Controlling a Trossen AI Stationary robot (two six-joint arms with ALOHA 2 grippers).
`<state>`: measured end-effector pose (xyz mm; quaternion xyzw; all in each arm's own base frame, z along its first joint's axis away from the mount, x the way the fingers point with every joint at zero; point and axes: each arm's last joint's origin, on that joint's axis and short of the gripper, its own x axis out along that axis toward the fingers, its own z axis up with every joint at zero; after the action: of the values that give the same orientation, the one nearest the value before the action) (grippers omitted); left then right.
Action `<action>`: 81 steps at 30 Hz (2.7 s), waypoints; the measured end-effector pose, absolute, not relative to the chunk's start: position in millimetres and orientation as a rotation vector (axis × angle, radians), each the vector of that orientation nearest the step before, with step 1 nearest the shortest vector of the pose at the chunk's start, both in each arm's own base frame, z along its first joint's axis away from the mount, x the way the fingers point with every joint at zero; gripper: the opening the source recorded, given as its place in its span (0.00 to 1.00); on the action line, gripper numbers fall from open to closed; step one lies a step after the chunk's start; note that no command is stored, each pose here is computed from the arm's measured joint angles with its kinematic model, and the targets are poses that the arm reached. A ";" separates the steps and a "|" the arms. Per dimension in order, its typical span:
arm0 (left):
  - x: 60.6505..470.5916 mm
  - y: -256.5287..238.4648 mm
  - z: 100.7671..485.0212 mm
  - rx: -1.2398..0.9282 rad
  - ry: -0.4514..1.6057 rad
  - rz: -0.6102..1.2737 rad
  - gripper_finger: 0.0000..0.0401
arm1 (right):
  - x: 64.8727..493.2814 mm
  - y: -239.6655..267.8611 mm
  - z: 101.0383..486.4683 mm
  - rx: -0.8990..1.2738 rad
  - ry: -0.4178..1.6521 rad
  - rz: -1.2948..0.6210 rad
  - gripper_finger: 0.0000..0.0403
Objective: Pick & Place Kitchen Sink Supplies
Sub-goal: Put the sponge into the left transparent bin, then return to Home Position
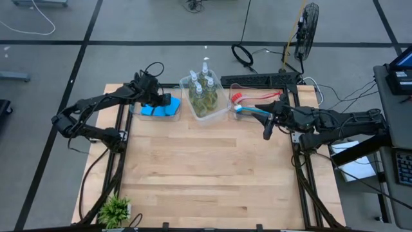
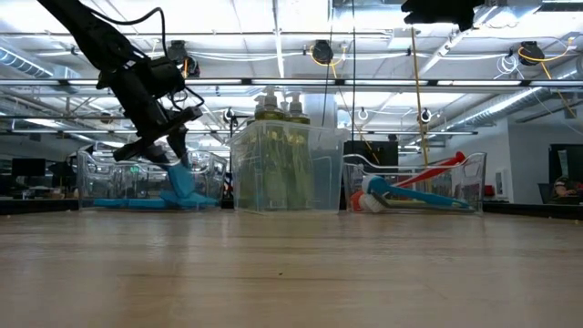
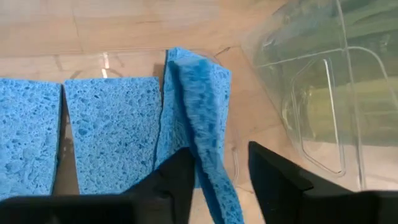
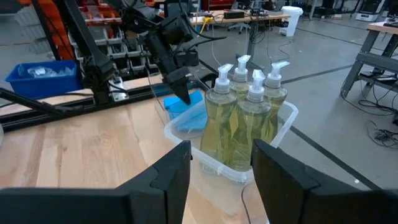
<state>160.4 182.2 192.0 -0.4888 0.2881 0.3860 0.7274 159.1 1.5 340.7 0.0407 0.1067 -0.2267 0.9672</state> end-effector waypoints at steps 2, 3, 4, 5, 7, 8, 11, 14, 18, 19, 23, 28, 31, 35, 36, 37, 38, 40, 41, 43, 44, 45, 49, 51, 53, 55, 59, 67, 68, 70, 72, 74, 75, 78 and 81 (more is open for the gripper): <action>160.4 182.1 191.9 -1.063 0.642 0.843 0.42 | 159.2 1.5 341.1 0.084 0.212 -0.458 0.39; 160.2 181.9 192.3 -1.062 0.642 0.843 0.44 | 159.2 1.5 341.1 0.084 0.211 -0.458 0.39; 159.7 181.3 193.2 -1.062 0.641 0.843 0.47 | 159.2 1.5 341.1 0.084 0.212 -0.458 0.39; 159.1 180.6 194.8 -1.058 0.636 0.841 0.50 | 159.2 1.5 341.1 0.084 0.211 -0.458 0.39; 158.0 179.1 199.3 -1.047 0.620 0.832 0.54 | 159.2 1.5 341.1 0.084 0.211 -0.458 0.39; 157.0 178.0 201.8 -1.042 0.611 0.831 0.56 | 159.2 1.5 341.1 0.084 0.211 -0.458 0.39; 152.4 174.1 211.8 -1.021 0.574 0.835 0.61 | 159.2 1.5 341.1 0.084 0.212 -0.458 0.39; 146.2 169.2 220.6 -1.011 0.551 0.841 0.63 | 159.2 1.5 341.1 0.084 0.212 -0.458 0.39; 137.5 160.7 231.6 -0.991 0.527 0.862 0.63 | 159.2 1.5 341.1 0.084 0.212 -0.458 0.39; 135.3 158.1 233.8 -0.989 0.526 0.864 0.62 | 159.2 1.5 341.1 0.084 0.212 -0.458 0.39; 129.4 148.4 246.6 -0.971 0.473 0.822 0.60 | 159.2 1.5 341.1 0.084 0.212 -0.458 0.39; 123.3 131.4 267.2 -0.905 0.380 0.716 0.54 | 159.2 1.5 341.0 0.083 0.212 -0.458 0.39; 119.9 118.5 279.7 -0.862 0.325 0.612 0.51 | 159.1 1.5 340.8 0.075 0.216 -0.459 0.39; 115.6 101.4 296.3 -0.794 0.230 0.516 0.48 | 157.3 1.3 340.5 0.020 0.235 -0.455 0.39; 115.1 97.9 300.9 -0.759 0.201 0.495 0.48 | 157.0 1.2 341.1 0.023 0.229 -0.456 0.39; 114.7 94.5 305.8 -0.718 0.170 0.472 0.48 | 156.1 1.1 341.6 0.030 0.224 -0.456 0.39; 114.3 90.9 310.3 -0.675 0.142 0.449 0.48 | 155.7 1.0 342.2 0.039 0.217 -0.457 0.39; 113.6 84.3 318.8 -0.594 0.088 0.398 0.48 | 154.1 0.9 344.6 0.054 0.194 -0.458 0.39; 113.1 80.8 322.8 -0.553 0.063 0.373 0.49 | 152.6 0.7 345.3 0.056 0.189 -0.458 0.39; 112.1 73.8 328.4 -0.476 0.034 0.326 0.50 | 148.7 -0.4 347.3 0.067 0.173 -0.464 0.39; 111.6 70.2 330.1 -0.447 0.027 0.305 0.51 | 146.0 -1.5 348.5 0.081 0.162 -0.469 0.39; 111.2 66.7 331.3 -0.423 0.024 0.289 0.51 | 142.8 -2.7 349.5 0.096 0.153 -0.476 0.39; 109.9 52.8 334.9 -0.326 0.014 0.238 0.53 | 127.6 -7.2 350.2 0.149 0.145 -0.506 0.39; 108.8 46.5 336.5 -0.279 0.003 0.240 0.54 | 119.0 -8.9 349.6 0.167 0.150 -0.517 0.39; 108.2 41.0 337.9 -0.256 -0.009 0.247 0.54 | 111.3 -9.9 349.3 0.178 0.151 -0.524 0.39; 108.2 35.9 338.9 -0.239 -0.017 0.240 0.53 | 106.4 -10.3 347.5 0.181 0.141 -0.525 0.39; 112.0 27.1 336.5 -0.219 -0.011 0.193 0.52 | 98.7 -10.7 335.4 0.188 0.138 -0.525 0.39; 120.1 18.4 308.5 -0.212 -0.091 0.162 0.53 | 81.4 -11.3 301.4 0.285 0.106 -0.527 0.39; 118.6 17.9 304.5 -0.220 -0.085 0.168 0.54 | 78.8 -11.4 298.9 0.288 0.099 -0.526 0.39; 114.2 17.0 301.0 -0.225 -0.102 0.175 0.54 | 73.1 -11.7 294.6 0.293 0.080 -0.522 0.39; 109.4 15.9 296.9 -0.216 -0.111 0.174 0.55 | 67.7 -11.5 290.8 0.285 0.067 -0.500 0.39; 104.8 14.7 294.9 -0.199 -0.128 0.167 0.55 | 62.4 -10.8 287.4 0.279 0.055 -0.458 0.39; 102.4 14.1 293.5 -0.191 -0.136 0.164 0.55 | 59.7 -10.2 285.6 0.280 0.049 -0.432 0.39; 96.6 13.4 284.2 -0.176 -0.128 0.166 0.54 | 52.4 -9.1 277.8 0.300 0.039 -0.373 0.39; 93.4 13.0 273.6 -0.177 -0.131 0.166 0.53 | 47.3 -8.2 268.9 0.315 0.025 -0.329 0.39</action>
<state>93.4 13.0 273.6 -0.0881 -0.0653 0.0825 0.9905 47.3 -8.2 268.9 0.1563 0.0124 -0.1629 0.9741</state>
